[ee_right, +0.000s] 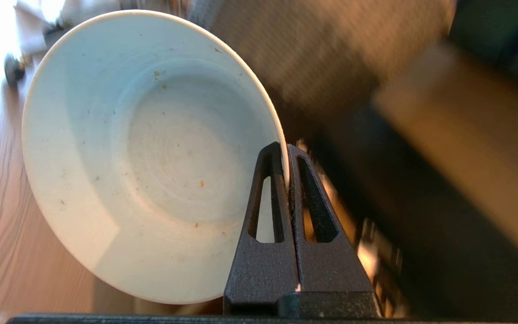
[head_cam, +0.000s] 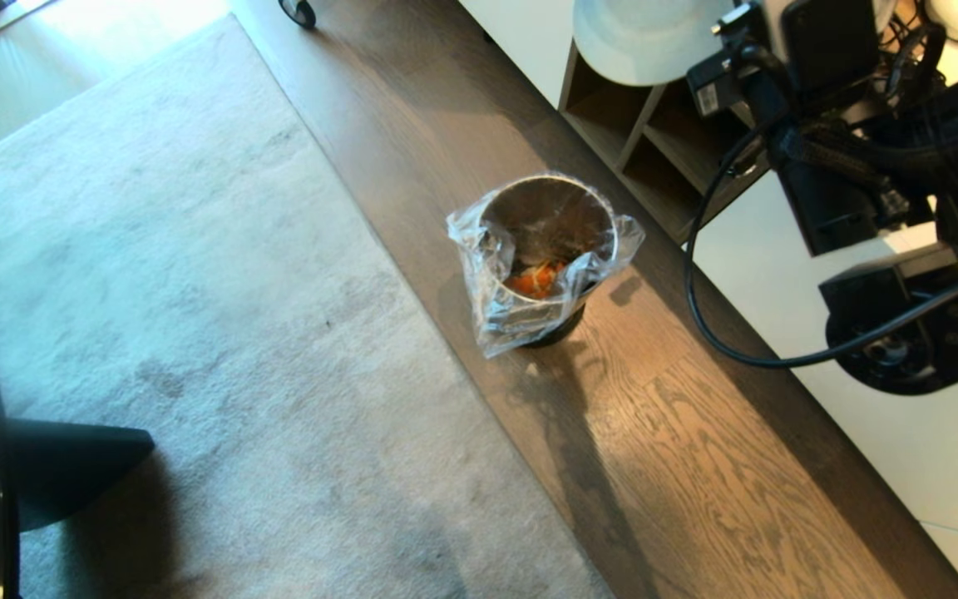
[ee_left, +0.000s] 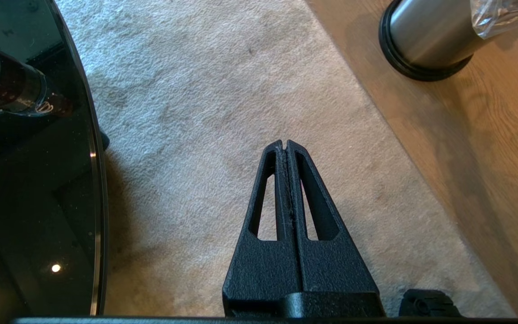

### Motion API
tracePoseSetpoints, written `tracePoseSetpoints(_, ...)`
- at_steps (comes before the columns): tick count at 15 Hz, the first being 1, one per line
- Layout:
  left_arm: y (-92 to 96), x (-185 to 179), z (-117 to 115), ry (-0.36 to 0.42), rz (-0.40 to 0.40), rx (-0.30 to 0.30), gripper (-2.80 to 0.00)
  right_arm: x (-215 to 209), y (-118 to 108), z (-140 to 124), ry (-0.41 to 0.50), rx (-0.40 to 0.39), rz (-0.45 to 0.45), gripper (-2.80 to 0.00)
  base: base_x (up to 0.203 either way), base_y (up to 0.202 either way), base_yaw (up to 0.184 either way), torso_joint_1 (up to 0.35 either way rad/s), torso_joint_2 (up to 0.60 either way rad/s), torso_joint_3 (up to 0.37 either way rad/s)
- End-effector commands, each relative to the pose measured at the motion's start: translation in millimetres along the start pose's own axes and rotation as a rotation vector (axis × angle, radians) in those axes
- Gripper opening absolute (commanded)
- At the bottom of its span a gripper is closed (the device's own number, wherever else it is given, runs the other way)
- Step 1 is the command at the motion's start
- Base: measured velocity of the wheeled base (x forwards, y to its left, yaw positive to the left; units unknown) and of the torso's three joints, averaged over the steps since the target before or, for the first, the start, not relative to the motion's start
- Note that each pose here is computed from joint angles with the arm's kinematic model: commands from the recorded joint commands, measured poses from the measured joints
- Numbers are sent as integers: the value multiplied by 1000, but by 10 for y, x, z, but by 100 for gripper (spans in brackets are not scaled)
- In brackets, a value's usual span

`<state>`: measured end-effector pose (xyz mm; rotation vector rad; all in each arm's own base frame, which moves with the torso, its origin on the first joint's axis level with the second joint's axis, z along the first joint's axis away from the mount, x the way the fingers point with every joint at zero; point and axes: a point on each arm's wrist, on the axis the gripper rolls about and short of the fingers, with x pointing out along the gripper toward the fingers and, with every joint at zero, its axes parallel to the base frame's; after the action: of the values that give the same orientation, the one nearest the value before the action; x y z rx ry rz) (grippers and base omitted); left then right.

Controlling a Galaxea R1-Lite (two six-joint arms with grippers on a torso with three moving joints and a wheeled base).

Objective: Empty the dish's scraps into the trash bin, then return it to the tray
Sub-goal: Put the bowl back to the table

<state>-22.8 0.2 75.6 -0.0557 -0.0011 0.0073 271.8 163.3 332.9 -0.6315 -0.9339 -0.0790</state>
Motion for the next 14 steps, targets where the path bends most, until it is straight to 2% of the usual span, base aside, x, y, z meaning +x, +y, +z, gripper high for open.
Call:
tracePoseSetpoints(1, 0, 0, 0, -1, 0, -1, -280, -96, 19, -72, 164, 12, -20, -280, 0, 0, 0, 0, 0, 0)
tracePoseSetpoints(3, 0, 0, 0, -1, 0, -1, -280, -126, -13, -105, 244, 27, -1, -280, 0, 0, 0, 0, 0, 0)
tracePoseSetpoints(8, 0, 0, 0, -1, 0, -1, -280, -177, -321, -205, 339, -10, 21, -280, 0, 0, 0, 0, 0, 0)
tracePoseSetpoints(14, 0, 0, 0, -1, 0, -1, -280, -645, -732, -308, 520, -4, 71, -280, 0, 0, 0, 0, 0, 0)
